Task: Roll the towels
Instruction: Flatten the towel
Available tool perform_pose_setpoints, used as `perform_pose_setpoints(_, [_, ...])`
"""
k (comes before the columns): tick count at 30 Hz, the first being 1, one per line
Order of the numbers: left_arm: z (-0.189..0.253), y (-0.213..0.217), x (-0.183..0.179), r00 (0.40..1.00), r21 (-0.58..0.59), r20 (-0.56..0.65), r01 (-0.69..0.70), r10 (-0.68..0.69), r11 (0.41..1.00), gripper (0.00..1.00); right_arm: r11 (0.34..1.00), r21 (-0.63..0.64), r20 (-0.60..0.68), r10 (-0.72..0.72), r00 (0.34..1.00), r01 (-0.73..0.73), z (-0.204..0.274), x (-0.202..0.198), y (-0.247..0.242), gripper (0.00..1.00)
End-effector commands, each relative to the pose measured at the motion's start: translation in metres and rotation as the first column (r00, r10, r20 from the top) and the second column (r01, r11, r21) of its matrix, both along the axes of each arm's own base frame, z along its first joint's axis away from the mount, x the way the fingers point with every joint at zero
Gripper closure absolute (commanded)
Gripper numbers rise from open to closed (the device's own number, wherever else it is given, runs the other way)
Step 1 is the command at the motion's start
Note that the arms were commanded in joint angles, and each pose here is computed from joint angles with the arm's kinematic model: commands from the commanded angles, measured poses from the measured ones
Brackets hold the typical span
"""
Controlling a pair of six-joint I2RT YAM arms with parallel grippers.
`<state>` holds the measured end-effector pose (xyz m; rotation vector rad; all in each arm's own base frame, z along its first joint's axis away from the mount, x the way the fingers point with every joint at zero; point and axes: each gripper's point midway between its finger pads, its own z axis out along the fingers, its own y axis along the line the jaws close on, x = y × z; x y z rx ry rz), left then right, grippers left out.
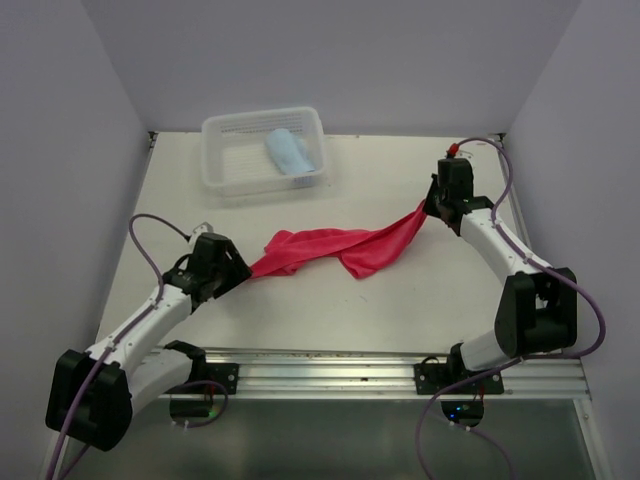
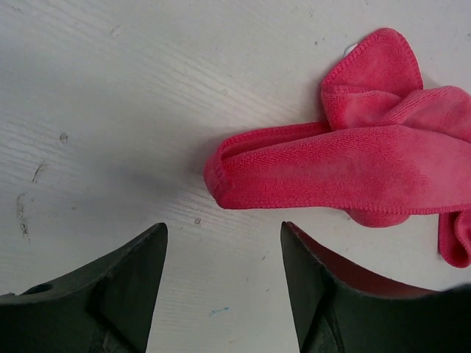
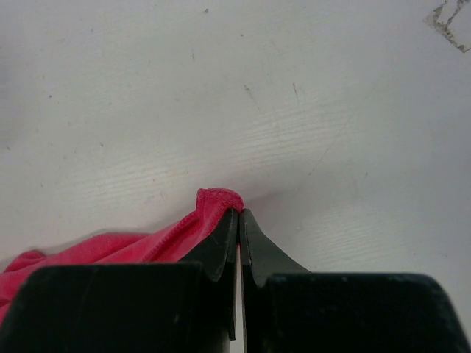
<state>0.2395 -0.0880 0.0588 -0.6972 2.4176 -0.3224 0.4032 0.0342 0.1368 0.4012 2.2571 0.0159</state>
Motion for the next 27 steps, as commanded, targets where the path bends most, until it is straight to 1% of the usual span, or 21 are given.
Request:
perform_pose_setpoints(1, [0.003, 0.0, 0.004, 0.995, -0.067, 0.038, -0.094, 0.097, 0.993, 0.33, 1.0, 0.022, 0.058, 0.014, 0.998, -0.016, 0.01, 0.011, 0.005, 1.0])
perform_pose_setpoints(2, [0.005, -0.002, 0.007, 0.993, -0.086, 0.051, -0.1, 0.105, 0.991, 0.33, 1.0, 0.024, 0.055, 0.017, 0.998, -0.018, 0.008, 0.011, 0.006, 1.0])
perform_pose_setpoints(4, [-0.001, -0.002, 0.006, 0.993, -0.083, 0.039, -0.104, 0.107, 0.991, 0.34, 1.0, 0.022, 0.053, 0.02, 0.998, -0.021, 0.008, 0.011, 0.006, 1.0])
perform_pose_setpoints(7, [-0.007, 0.002, 0.009, 0.993, -0.051, 0.024, -0.116, 0.117, 0.992, 0.34, 0.999, 0.025, 0.054, 0.025, 0.998, -0.026, 0.006, 0.01, 0.007, 1.0])
perform_pose_setpoints(8, [-0.007, 0.007, 0.013, 0.991, -0.02, 0.037, -0.125, 0.125, 0.992, 0.35, 0.999, 0.026, 0.053, 0.026, 0.998, -0.027, 0.006, 0.01, 0.007, 1.0])
perform_pose_setpoints(11, [-0.007, 0.011, 0.02, 0.99, 0.005, 0.054, -0.131, 0.131, 0.991, 0.36, 0.999, 0.028, 0.047, 0.031, 0.998, -0.033, 0.003, 0.009, 0.008, 1.0])
perform_pose_setpoints(17, [-0.003, 0.009, 0.03, 0.984, -0.018, 0.108, -0.141, 0.142, 0.99, 0.41, 0.999, 0.029, 0.046, 0.031, 0.998, -0.032, 0.001, 0.009, 0.008, 1.0])
perform_pose_setpoints(20, [-0.006, 0.009, 0.032, 0.984, -0.012, 0.105, -0.142, 0.143, 0.99, 0.44, 0.999, 0.028, 0.049, 0.032, 0.998, -0.034, 0.002, 0.009, 0.008, 1.0])
perform_pose_setpoints(27, [-0.015, 0.005, 0.031, 0.99, -0.013, 0.08, -0.119, 0.119, 0.993, 0.48, 0.999, 0.023, 0.047, 0.032, 0.998, -0.033, 0.003, 0.009, 0.007, 1.0])
